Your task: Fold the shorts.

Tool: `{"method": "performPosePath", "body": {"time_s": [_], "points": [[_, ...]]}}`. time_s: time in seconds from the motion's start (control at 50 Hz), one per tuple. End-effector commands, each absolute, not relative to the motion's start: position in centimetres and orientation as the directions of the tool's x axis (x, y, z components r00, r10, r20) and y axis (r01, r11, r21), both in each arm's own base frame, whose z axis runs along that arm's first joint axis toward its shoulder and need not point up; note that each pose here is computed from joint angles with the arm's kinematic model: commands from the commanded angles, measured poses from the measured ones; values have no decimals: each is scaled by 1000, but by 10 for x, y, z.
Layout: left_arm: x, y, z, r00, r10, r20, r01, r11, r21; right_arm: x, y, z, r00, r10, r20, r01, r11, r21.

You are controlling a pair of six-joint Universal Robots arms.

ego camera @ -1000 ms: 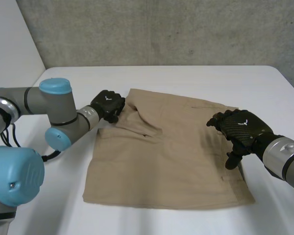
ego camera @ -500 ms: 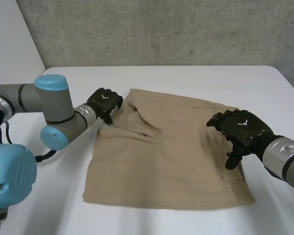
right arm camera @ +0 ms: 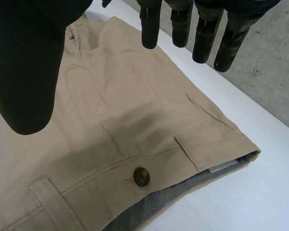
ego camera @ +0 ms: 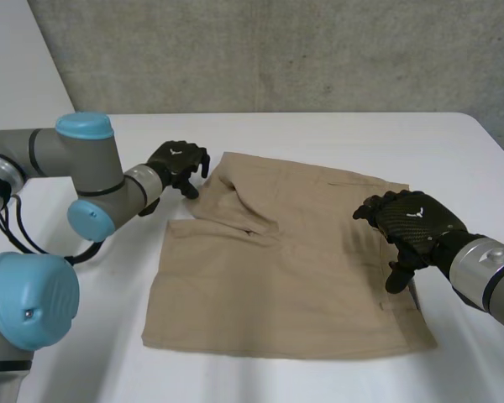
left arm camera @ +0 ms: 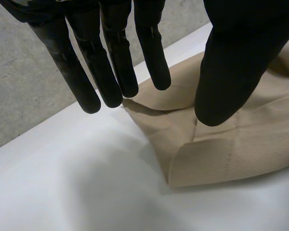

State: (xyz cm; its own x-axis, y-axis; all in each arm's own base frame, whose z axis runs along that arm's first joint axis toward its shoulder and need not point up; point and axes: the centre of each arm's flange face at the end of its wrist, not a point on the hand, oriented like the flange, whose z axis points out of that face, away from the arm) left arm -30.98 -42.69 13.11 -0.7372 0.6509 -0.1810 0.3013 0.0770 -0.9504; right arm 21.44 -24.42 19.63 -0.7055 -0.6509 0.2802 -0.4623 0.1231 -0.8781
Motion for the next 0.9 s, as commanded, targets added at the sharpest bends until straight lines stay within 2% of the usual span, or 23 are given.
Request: {"method": "performPosePath", "body": {"time_s": [0.02,0.34,0.9], "points": [[-310,-428,122,-736,652,-180,308,87,-947,214,-245,197,-706,-650,281,-462,122,-879],[-308,-424,111,-732,663,-156,324,137,-936,214,-245,196,-706,-650,280,-462,123,-878],[-308,-424,103,-733,663,-155,331,148,-932,214,-246,196,-707,-648,283,-461,120,-879]]}}
